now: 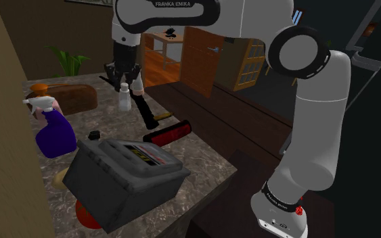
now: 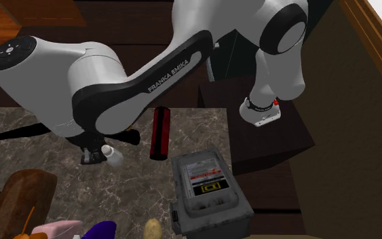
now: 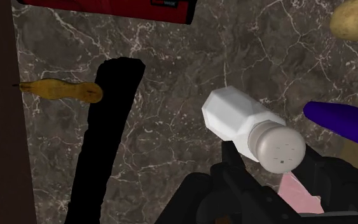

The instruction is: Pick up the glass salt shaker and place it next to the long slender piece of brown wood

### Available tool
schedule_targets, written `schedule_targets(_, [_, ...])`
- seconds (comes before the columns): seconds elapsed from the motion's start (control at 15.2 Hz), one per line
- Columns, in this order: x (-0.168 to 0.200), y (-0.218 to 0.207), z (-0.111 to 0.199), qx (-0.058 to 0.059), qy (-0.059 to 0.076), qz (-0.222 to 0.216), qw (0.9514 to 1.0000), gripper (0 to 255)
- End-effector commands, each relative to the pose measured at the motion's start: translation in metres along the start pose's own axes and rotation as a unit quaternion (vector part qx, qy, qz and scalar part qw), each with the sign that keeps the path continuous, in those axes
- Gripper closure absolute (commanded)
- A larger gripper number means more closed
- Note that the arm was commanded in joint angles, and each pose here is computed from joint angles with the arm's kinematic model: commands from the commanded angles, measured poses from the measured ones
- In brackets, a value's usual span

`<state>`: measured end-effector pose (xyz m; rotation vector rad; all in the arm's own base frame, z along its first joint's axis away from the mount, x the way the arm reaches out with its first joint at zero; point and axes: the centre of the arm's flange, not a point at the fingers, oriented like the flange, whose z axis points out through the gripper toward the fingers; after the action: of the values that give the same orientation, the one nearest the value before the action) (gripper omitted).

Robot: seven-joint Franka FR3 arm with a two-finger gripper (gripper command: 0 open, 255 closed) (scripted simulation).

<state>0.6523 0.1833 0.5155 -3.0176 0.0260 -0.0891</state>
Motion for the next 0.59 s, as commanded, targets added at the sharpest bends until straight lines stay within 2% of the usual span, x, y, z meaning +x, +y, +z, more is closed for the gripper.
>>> schedule_targets(0.0, [-0.001,0.001,0.01,0.0,0.0,0.0,1.0,255])
schedule_targets(0.53, [-0.003,0.006,0.051,0.0,0.0,0.0,1.0,255])
